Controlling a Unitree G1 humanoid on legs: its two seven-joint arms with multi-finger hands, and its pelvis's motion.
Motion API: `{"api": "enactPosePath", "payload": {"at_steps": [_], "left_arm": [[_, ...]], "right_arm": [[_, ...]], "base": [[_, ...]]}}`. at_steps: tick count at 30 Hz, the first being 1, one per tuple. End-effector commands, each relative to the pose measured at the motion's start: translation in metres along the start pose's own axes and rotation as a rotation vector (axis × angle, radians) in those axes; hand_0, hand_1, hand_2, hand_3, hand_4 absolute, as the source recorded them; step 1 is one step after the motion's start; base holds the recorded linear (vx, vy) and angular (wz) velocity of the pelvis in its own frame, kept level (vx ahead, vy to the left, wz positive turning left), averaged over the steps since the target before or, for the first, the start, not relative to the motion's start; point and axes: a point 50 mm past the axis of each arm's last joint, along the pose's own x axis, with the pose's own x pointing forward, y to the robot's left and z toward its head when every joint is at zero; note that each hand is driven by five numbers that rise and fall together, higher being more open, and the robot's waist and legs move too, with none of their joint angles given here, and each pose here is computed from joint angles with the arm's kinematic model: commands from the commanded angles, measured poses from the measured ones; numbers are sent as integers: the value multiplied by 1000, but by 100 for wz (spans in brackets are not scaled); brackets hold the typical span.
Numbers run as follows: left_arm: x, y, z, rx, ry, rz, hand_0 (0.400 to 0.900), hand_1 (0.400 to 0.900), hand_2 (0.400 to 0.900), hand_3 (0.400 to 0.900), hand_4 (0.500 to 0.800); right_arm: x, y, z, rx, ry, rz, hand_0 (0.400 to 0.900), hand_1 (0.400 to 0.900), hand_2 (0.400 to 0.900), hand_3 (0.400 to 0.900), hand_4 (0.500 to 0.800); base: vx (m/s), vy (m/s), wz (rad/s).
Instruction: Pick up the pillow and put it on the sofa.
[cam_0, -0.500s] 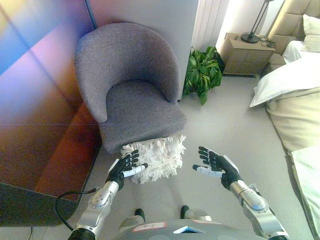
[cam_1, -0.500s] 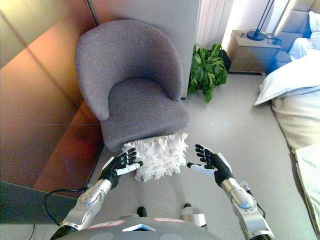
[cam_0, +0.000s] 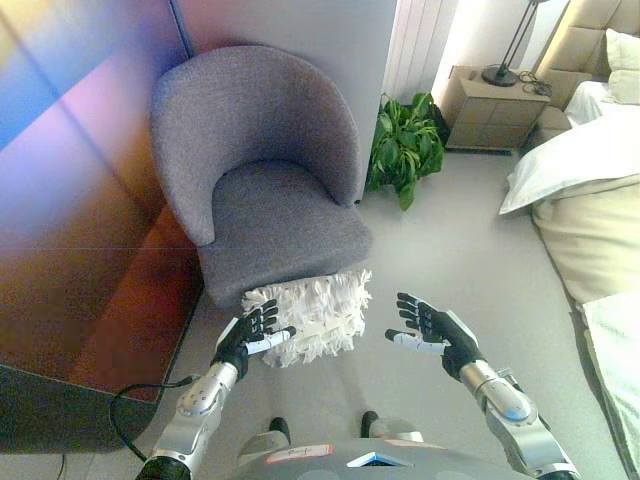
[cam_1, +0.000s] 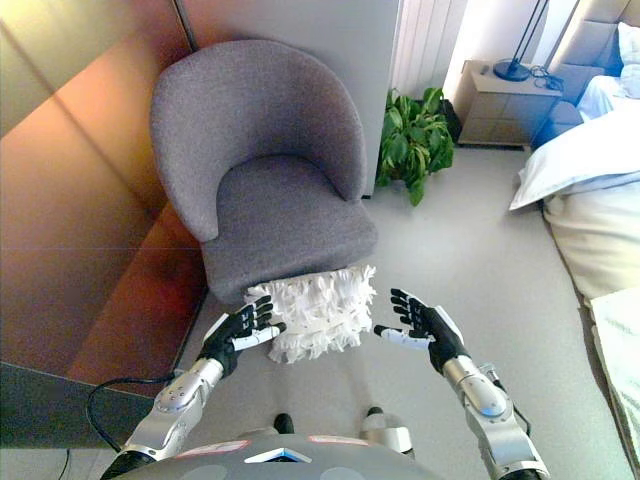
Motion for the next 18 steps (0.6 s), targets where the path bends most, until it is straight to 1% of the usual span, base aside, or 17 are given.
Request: {"api": "enactPosePath", "payload": {"at_steps": [1, 8, 13, 15, 18], "left_arm": [[13, 12, 41, 43, -180, 28, 900, 900, 900, 900, 800], [15, 12, 44, 34, -186, 24, 900, 900, 900, 900, 800], [17, 9, 48, 23, -197, 8, 900, 900, 900, 900, 800], [16, 9, 49, 14, -204, 9, 900, 900, 900, 900, 800], [20, 1, 52, 13, -211, -19, 900, 900, 900, 900, 800]], "right_arm": [[9, -10, 45, 20, -238, -42, 900, 900, 900, 900, 800], [9, -14, 52, 15, -266, -52, 900, 900, 900, 900, 800], [10, -18, 59, 15, -299, -63, 900, 900, 900, 900, 800], [10, -18, 61, 16, -308, -61, 900, 900, 900, 900, 800], [12, -23, 64, 9, -314, -82, 900, 900, 900, 900, 800]], "base": [[-7, -28, 5], [-19, -68, 5], [-20, -169, 1], [-12, -169, -16], [-20, -138, -2]]}}
